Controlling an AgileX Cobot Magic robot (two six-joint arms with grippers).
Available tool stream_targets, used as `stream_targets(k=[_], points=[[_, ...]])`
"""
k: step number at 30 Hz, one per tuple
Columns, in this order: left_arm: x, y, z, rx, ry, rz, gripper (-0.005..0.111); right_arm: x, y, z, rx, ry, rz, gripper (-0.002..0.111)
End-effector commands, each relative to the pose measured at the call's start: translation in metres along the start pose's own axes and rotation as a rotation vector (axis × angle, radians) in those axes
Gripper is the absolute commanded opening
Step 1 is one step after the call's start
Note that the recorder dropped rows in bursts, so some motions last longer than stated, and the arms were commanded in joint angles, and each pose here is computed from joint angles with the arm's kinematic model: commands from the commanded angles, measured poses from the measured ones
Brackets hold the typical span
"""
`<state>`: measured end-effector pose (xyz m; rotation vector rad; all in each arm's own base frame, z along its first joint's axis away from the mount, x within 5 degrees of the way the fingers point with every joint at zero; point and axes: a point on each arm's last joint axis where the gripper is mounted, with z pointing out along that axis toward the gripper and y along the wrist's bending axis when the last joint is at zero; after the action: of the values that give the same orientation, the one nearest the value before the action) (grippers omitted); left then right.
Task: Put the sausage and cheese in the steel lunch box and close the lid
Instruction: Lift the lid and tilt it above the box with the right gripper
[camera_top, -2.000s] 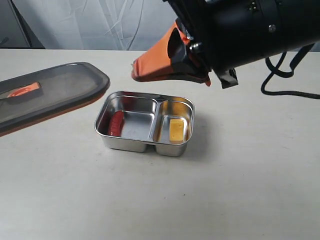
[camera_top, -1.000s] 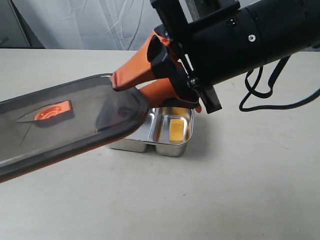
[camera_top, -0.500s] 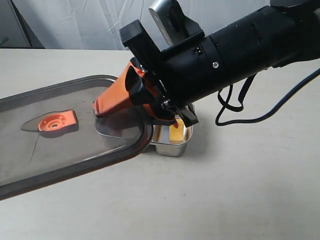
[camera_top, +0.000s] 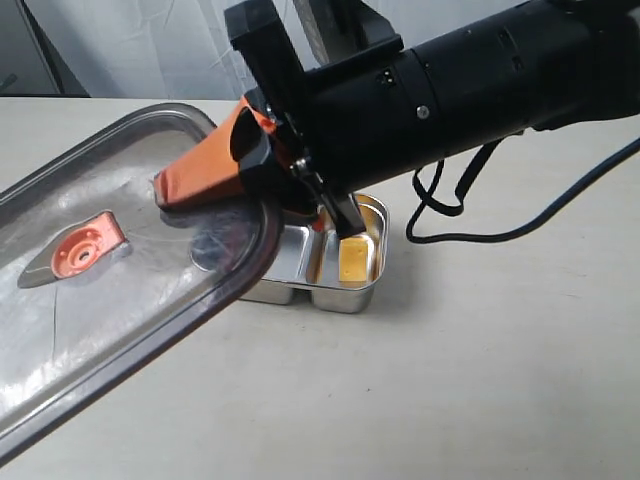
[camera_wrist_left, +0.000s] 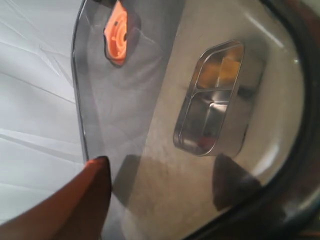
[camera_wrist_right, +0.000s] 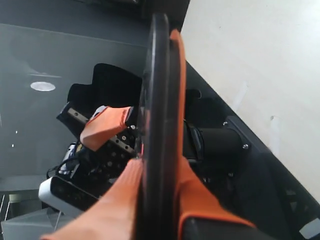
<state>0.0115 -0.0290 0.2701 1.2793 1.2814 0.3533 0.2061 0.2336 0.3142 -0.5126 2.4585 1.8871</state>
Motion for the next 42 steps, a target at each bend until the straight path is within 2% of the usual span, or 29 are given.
stream_targets(k=[1, 6, 12, 15, 19, 22, 26, 29, 34, 36, 38, 40, 42], points=[[-0.004, 0.005, -0.001, -0.046, -0.042, -0.071, 0.059, 0.005, 0.003, 0.003, 0.002, 0.038, -0.076, -0.001], [-0.002, 0.004, -0.001, -0.033, -0.020, -0.098, 0.059, 0.004, 0.005, 0.003, -0.025, 0.023, -0.079, -0.001], [0.004, -0.002, -0.001, 0.037, 0.049, -0.040, 0.059, -0.001, 0.008, -0.004, -0.067, -0.020, -0.102, -0.001], [0.009, -0.001, -0.001, 0.025, 0.106, 0.003, 0.059, -0.002, 0.010, -0.011, -0.111, -0.009, -0.090, -0.001], [0.017, 0.002, -0.002, -0.010, 0.189, -0.046, 0.059, -0.012, 0.010, -0.022, -0.145, -0.091, -0.100, -0.001], [0.017, 0.002, -0.002, -0.014, 0.192, -0.075, 0.059, -0.022, 0.005, -0.030, -0.105, -0.180, -0.121, -0.001], [0.016, 0.003, -0.002, -0.033, 0.173, -0.139, 0.059, -0.044, -0.010, -0.041, 0.062, -0.424, -0.094, -0.001], [0.014, 0.009, -0.002, -0.108, 0.142, -0.232, 0.059, -0.054, -0.020, -0.048, 0.171, -0.570, -0.070, -0.001], [0.009, 0.021, -0.003, -0.246, 0.056, -0.373, 0.054, -0.051, -0.042, -0.050, 0.249, -0.642, 0.010, -0.001], [0.010, 0.022, 0.000, -0.260, 0.051, -0.370, 0.049, -0.048, -0.051, -0.050, 0.247, -0.669, 0.073, -0.001], [0.016, 0.018, 0.010, -0.228, 0.084, -0.336, 0.047, -0.044, -0.061, -0.050, 0.240, -0.696, 0.131, -0.001], [0.020, 0.016, 0.018, -0.214, 0.100, -0.285, 0.047, -0.038, -0.071, -0.049, 0.285, -0.685, 0.107, -0.001], [0.020, 0.019, 0.022, -0.244, 0.085, -0.261, 0.047, -0.034, -0.078, -0.049, 0.312, -0.688, 0.129, -0.001]])
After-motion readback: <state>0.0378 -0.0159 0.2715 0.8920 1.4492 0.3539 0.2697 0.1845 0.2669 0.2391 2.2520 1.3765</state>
